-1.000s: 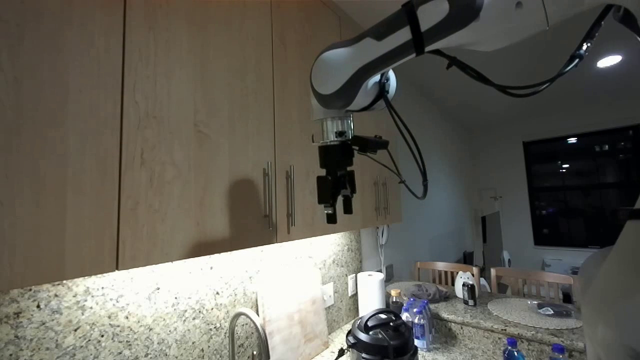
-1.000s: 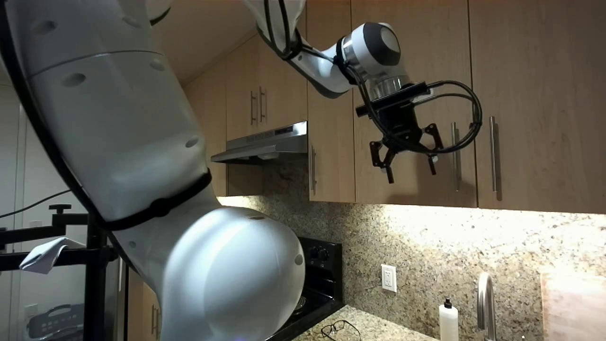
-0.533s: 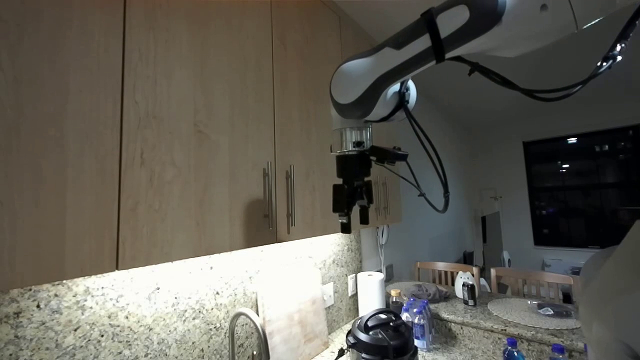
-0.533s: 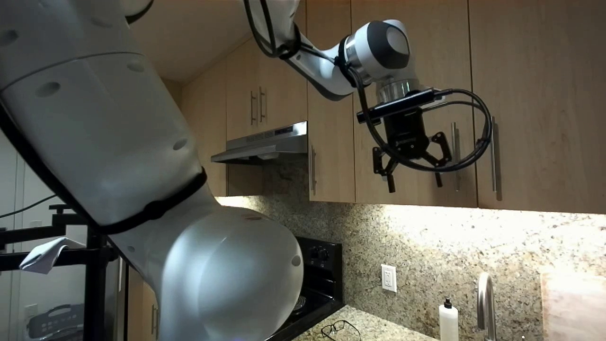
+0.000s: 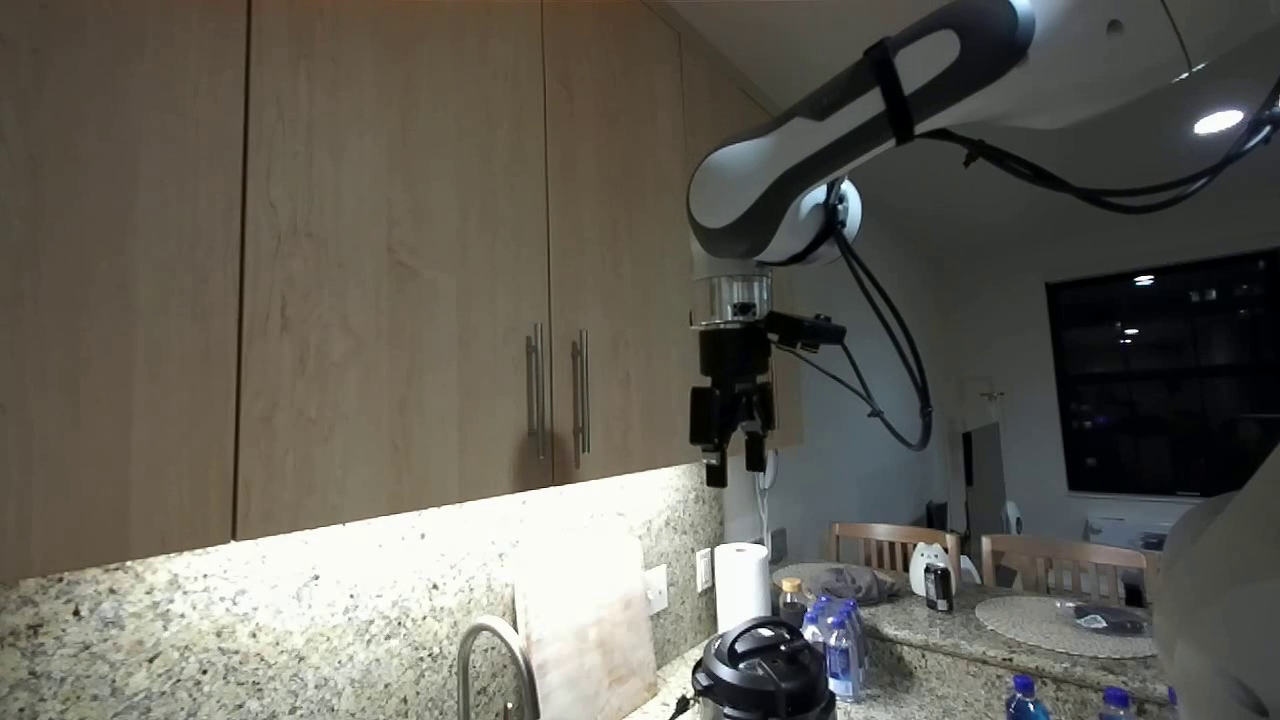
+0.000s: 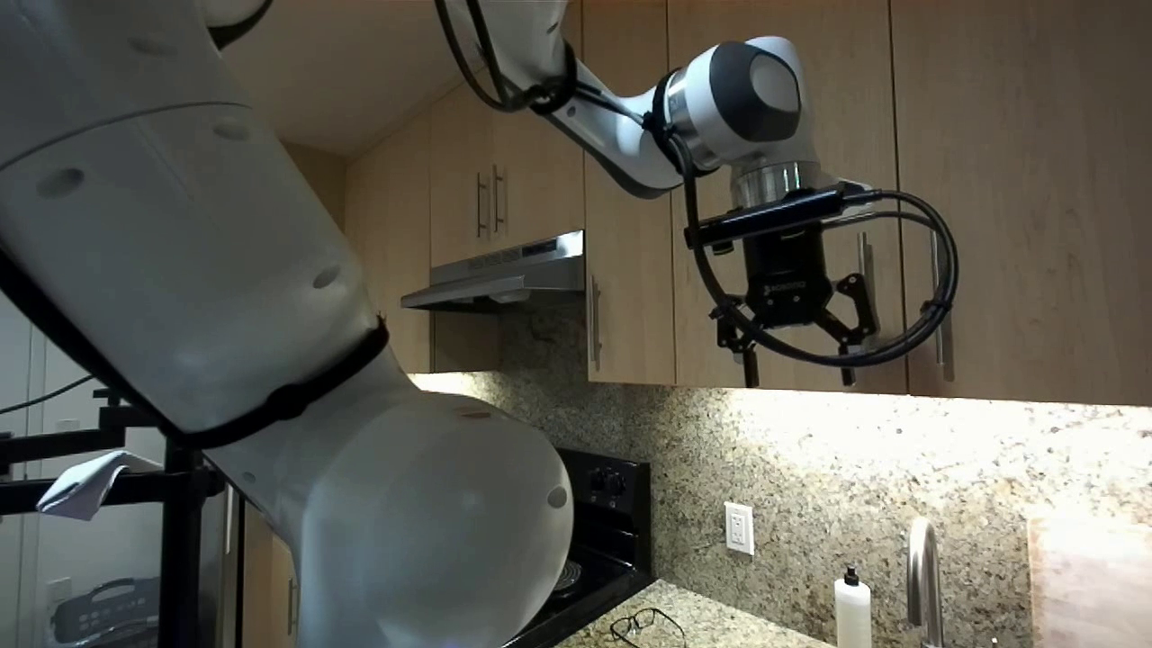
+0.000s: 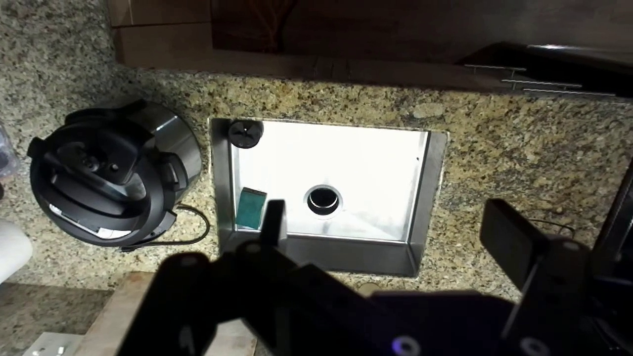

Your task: Close the overhead cabinet door

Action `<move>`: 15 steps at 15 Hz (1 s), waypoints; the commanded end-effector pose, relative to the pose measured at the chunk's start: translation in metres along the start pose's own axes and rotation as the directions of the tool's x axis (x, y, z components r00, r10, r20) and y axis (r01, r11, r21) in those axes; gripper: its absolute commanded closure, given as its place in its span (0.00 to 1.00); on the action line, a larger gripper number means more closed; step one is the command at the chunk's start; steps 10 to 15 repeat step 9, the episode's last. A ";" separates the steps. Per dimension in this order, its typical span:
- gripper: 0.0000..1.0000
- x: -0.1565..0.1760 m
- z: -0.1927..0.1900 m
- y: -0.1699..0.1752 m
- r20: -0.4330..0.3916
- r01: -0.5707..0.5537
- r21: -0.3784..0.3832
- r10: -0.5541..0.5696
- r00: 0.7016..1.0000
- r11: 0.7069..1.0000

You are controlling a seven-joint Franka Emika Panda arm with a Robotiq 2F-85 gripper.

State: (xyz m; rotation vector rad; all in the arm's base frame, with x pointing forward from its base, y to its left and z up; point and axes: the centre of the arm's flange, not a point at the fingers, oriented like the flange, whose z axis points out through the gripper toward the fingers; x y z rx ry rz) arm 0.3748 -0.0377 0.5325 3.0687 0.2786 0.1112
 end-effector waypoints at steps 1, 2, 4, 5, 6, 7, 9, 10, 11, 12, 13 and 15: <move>0.00 -0.008 0.013 0.007 -0.011 -0.034 0.033 0.035 0.999 0.999; 0.00 -0.009 0.016 0.009 -0.004 -0.037 0.036 0.037 0.999 0.999; 0.00 -0.010 0.021 0.015 0.016 -0.036 0.044 0.035 0.999 0.998; 0.00 -0.006 0.012 0.011 0.021 -0.026 0.018 0.026 0.999 0.999; 0.00 -0.007 0.014 0.013 0.024 -0.031 0.021 0.030 0.999 0.999; 0.00 -0.007 0.015 0.014 0.026 -0.033 0.023 0.033 0.999 0.999; 0.00 -0.008 0.016 0.014 0.028 -0.035 0.023 0.034 0.999 0.999; 0.00 -0.008 0.016 0.014 0.028 -0.035 0.023 0.034 0.999 0.999; 0.00 -0.008 0.016 0.014 0.028 -0.035 0.023 0.034 0.999 0.999; 0.00 -0.008 0.016 0.014 0.028 -0.035 0.023 0.034 0.999 0.999; 0.00 -0.008 0.016 0.014 0.028 -0.035 0.023 0.034 0.999 0.999; 0.00 -0.008 0.016 0.014 0.028 -0.035 0.023 0.034 0.999 0.999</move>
